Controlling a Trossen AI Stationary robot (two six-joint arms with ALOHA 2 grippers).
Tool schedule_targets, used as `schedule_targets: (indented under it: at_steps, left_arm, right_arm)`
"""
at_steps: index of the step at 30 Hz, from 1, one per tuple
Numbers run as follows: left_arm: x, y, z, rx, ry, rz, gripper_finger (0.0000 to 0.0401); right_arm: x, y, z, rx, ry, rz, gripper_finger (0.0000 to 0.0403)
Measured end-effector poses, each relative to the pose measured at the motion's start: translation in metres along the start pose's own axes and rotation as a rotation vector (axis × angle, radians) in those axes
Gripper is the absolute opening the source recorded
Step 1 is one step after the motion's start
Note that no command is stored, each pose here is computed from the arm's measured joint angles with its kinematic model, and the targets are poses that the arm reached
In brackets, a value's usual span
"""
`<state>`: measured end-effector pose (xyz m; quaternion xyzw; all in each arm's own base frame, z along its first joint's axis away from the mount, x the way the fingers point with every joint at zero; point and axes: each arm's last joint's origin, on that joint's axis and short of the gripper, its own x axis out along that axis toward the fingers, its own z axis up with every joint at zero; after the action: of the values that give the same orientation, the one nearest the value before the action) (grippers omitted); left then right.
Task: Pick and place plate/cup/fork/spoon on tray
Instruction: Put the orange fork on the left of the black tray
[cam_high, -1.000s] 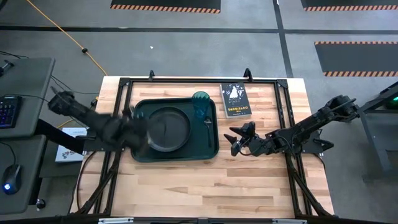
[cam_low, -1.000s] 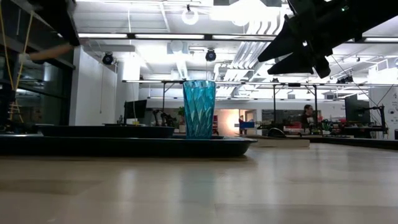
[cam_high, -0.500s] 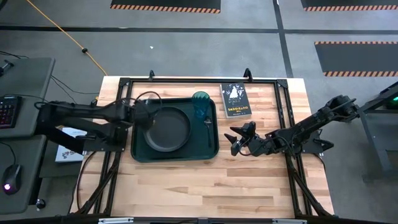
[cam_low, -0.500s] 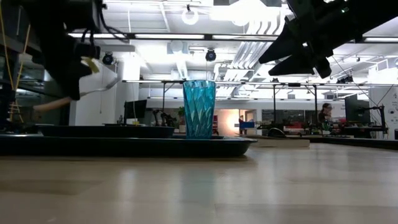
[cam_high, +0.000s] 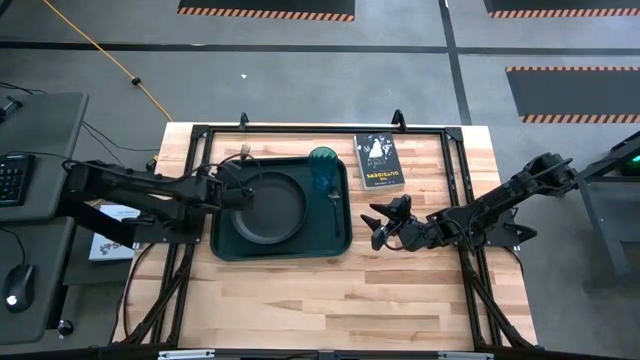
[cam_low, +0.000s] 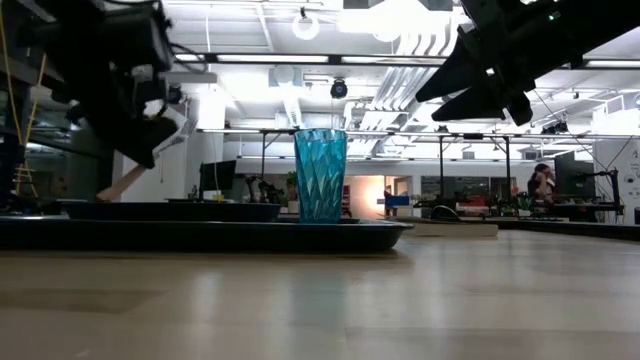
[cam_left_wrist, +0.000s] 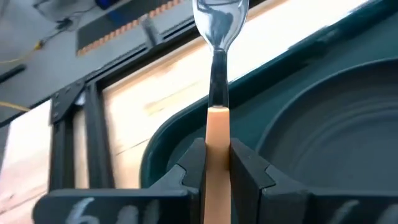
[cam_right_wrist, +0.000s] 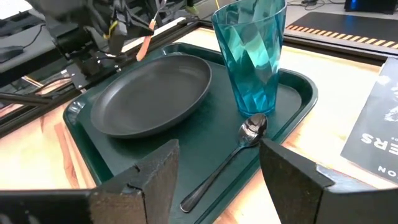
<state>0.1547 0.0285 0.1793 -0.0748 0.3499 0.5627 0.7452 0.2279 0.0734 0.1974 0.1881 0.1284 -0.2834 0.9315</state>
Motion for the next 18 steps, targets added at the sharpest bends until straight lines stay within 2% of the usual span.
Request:
schedule_targets:
  at_steps: [7,18]
  left_arm:
    - [0.009,0.002,-0.024,-0.076,-0.018,0.046,0.0033]
    - [0.0,-0.018,-0.017,-0.129,-0.086,-0.13,0.0033]
  right_arm:
    - [0.0,0.0,0.0,0.003,-0.004,0.002,0.0213]
    - [0.003,-0.002,0.002,0.023,-0.009,-0.011,0.0213]
